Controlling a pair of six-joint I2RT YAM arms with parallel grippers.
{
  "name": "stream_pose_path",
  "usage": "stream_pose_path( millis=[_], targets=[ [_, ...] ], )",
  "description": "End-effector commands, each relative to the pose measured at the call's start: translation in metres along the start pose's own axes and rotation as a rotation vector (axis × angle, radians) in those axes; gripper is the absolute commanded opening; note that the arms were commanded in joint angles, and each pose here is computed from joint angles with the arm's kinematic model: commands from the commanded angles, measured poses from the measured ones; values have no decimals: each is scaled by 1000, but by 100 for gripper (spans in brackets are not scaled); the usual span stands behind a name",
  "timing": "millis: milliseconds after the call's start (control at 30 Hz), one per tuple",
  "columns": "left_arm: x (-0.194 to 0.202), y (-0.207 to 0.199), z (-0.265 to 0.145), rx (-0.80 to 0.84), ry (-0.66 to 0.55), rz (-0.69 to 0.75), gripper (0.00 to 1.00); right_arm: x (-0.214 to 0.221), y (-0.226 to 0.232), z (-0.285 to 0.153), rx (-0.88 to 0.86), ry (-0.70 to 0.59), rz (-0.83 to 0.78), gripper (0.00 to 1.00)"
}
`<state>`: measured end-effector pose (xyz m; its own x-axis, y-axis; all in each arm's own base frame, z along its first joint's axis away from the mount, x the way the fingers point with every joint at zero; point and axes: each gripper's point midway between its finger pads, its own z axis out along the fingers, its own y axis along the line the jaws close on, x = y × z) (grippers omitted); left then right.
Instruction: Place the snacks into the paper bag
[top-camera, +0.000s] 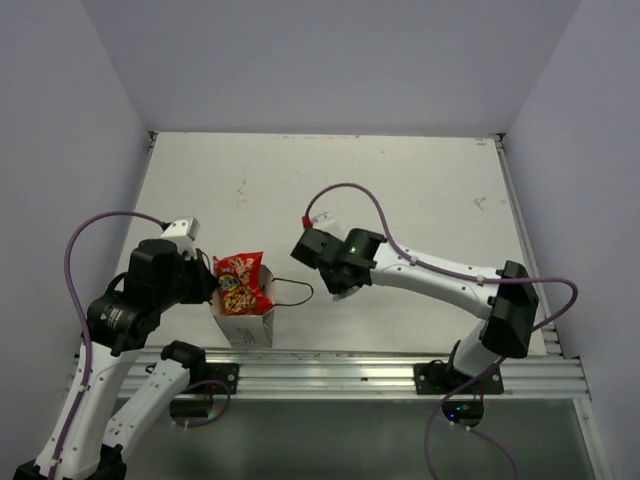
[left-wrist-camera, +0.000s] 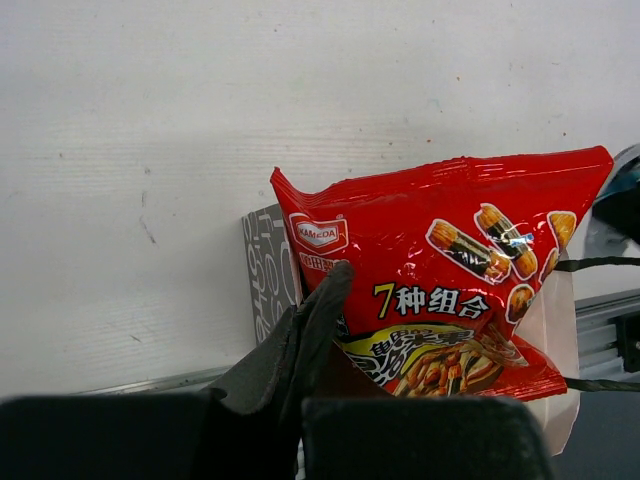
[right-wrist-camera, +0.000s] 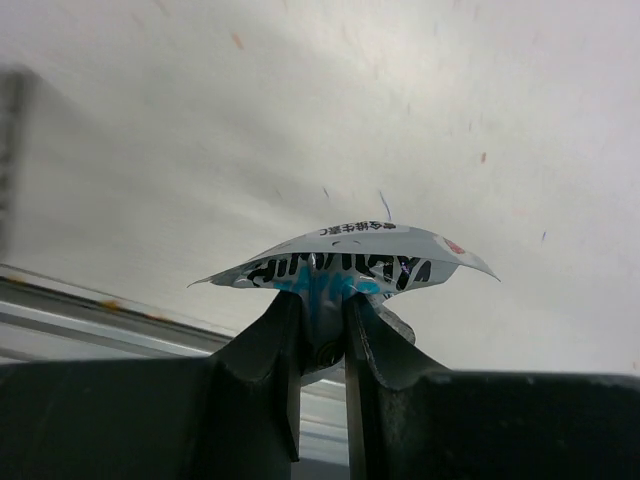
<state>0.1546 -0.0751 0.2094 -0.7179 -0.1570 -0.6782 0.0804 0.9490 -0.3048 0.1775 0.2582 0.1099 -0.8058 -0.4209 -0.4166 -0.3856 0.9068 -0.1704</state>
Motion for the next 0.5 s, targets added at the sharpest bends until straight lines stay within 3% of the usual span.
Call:
stream_pose_path(
  millis=[0,133,233,467],
  targets=[
    [-9,-8,-4,39,-34,18,0,-82,-25,-84,17,-249,41,0],
    [-9,-8,-5,43,-39,19,0,-155,13,-142,-168,-399,59,0],
    [-9,-9,-5,48,-40,19,0,-182,52,-174,-377,-439,38,0],
    [-12,-11,-6,57,-50,17,0,-168,156,-166,-613,-323,-97,0]
  ],
)
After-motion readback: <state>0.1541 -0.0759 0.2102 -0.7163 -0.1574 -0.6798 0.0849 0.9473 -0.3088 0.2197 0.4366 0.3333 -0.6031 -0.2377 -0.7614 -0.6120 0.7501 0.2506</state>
